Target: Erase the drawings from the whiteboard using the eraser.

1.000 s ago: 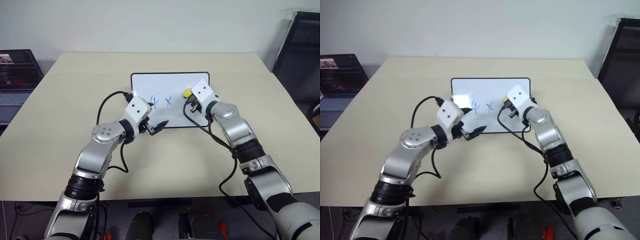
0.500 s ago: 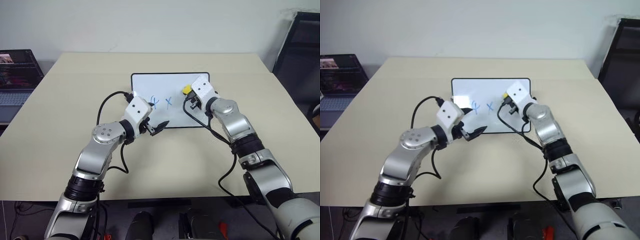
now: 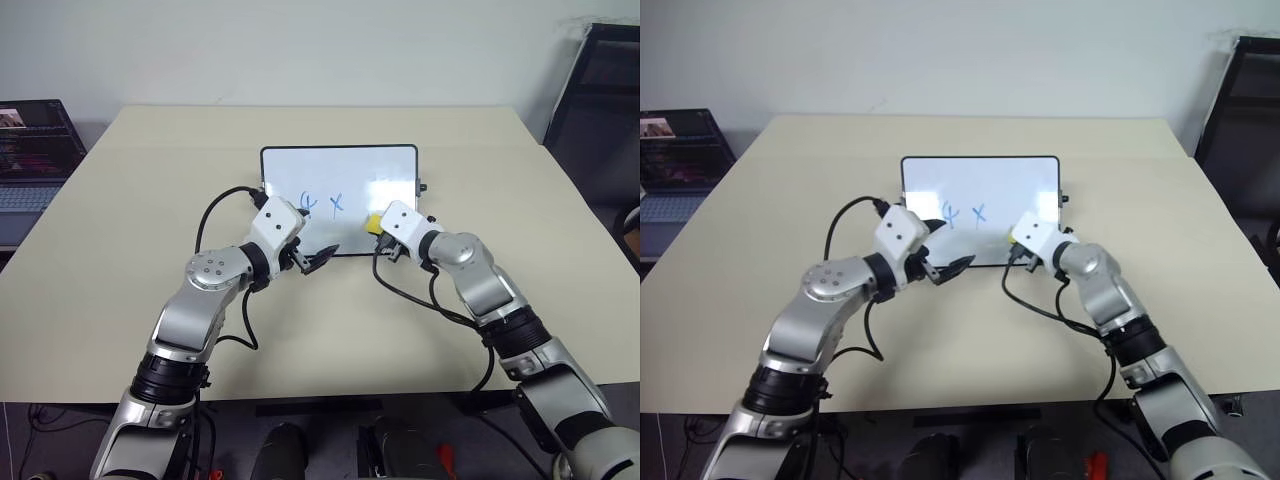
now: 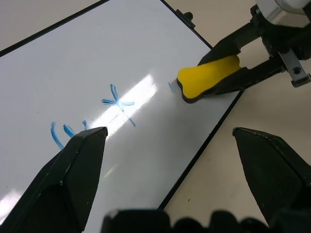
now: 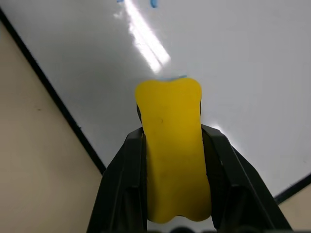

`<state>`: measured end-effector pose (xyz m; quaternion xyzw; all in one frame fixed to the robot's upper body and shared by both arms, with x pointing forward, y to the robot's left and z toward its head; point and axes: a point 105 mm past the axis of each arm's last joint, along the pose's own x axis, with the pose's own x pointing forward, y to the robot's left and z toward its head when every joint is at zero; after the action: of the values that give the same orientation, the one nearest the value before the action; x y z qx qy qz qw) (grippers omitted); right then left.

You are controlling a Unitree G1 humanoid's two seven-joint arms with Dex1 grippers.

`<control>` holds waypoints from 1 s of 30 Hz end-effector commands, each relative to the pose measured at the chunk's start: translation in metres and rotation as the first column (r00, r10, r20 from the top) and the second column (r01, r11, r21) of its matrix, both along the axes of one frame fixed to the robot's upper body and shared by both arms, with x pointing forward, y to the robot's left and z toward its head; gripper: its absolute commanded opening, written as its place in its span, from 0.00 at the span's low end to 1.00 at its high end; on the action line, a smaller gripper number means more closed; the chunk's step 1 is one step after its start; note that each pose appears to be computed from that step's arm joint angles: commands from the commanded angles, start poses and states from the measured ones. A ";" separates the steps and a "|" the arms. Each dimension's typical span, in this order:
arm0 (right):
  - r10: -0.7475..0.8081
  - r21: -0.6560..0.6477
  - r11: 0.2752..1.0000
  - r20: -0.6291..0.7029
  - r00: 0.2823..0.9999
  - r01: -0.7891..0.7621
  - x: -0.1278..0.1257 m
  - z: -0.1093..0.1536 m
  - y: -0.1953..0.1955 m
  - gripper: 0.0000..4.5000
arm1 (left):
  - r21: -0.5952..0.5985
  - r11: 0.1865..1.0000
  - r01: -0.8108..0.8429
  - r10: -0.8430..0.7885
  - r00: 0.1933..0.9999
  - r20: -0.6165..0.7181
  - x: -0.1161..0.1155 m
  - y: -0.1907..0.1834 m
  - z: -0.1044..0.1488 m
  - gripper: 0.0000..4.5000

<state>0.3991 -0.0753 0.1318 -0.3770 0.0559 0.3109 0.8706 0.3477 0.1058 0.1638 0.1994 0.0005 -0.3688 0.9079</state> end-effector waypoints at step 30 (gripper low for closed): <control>0.008 0.467 0.884 0.057 0.998 -0.034 -0.027 0.053 0.005 0.25 | -0.064 0.976 -0.206 0.205 0.978 -0.026 -0.001 0.043 0.000 1.00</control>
<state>0.3804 -0.0688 0.1715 -0.1917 -0.0270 0.3072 0.9317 0.3494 0.1424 0.1489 0.1646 0.0427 -0.2929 0.9409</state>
